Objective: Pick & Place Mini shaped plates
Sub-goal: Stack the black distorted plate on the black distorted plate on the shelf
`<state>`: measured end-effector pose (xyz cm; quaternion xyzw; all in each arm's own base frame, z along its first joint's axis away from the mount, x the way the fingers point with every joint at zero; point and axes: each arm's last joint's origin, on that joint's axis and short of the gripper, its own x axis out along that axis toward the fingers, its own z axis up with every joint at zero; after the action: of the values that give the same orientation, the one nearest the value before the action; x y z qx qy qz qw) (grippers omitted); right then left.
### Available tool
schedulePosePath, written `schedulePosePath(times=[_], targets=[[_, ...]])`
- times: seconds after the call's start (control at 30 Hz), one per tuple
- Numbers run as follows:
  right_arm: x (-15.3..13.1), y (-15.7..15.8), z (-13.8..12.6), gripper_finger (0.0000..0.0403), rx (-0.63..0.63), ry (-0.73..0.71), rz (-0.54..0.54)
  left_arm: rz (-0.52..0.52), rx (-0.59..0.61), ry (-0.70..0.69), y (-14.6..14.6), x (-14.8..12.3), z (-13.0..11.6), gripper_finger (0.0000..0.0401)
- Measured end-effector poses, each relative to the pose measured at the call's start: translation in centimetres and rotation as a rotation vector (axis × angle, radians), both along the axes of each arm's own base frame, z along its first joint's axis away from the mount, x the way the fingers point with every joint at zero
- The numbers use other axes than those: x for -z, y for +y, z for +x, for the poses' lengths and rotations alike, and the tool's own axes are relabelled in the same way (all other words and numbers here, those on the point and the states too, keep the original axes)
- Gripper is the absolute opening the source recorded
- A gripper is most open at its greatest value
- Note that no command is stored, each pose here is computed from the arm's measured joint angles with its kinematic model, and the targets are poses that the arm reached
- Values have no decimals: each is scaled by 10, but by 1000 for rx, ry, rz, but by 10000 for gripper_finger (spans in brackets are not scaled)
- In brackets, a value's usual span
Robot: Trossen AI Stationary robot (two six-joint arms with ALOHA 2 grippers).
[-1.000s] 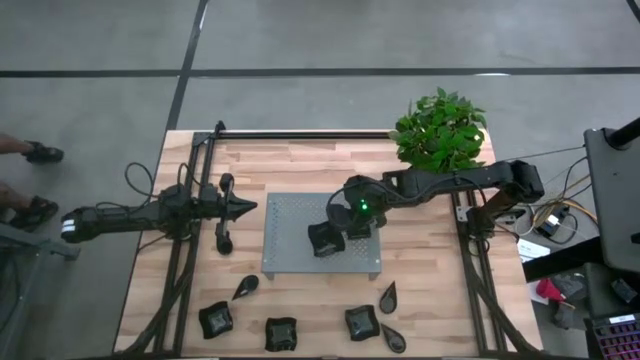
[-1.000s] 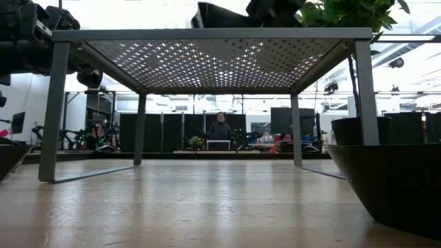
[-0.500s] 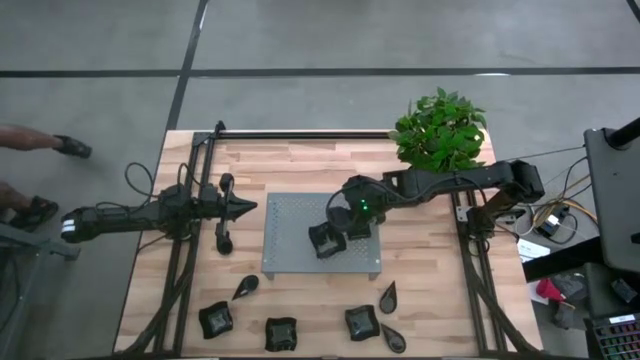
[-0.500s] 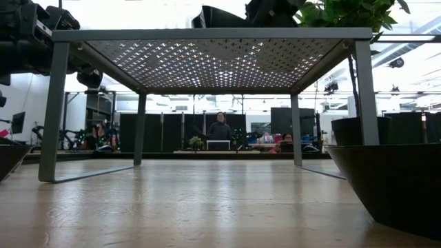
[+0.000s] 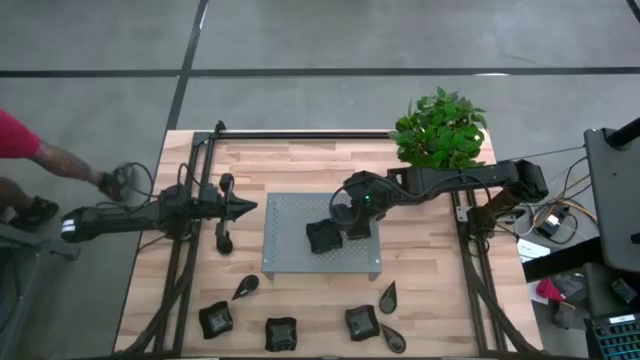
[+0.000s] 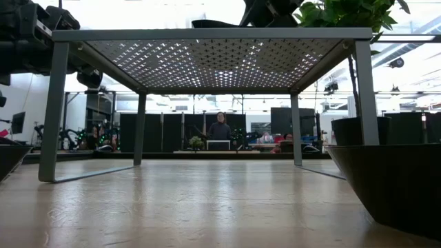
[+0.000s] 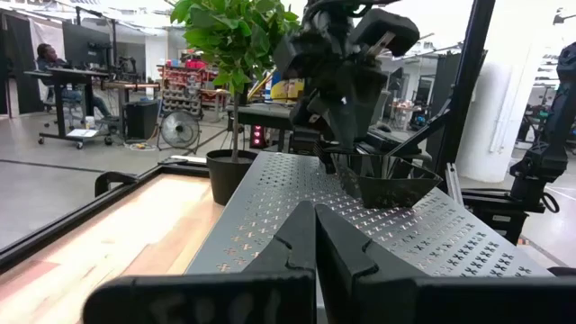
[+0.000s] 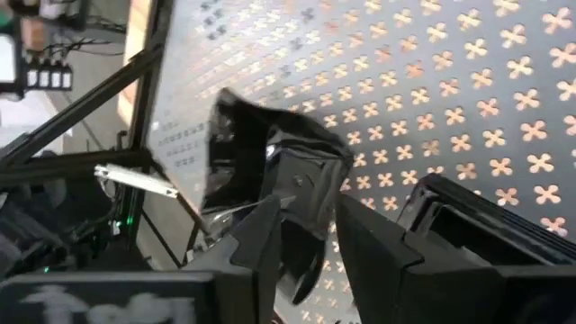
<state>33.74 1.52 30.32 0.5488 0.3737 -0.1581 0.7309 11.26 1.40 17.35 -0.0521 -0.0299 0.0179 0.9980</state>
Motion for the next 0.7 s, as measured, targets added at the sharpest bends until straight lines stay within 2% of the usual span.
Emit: schedulePosePath(times=[0.17,0.5,0.7], targets=[[-15,2,-10,124,-41,-59,-14,0,0,0,0,0,0,0],[-38,30,-30,124,-260,-165,-57,0,0,0,0,0,0,0],[-34,65,-36,113,-485,-191,-152,0,0,0,0,0,0,0]])
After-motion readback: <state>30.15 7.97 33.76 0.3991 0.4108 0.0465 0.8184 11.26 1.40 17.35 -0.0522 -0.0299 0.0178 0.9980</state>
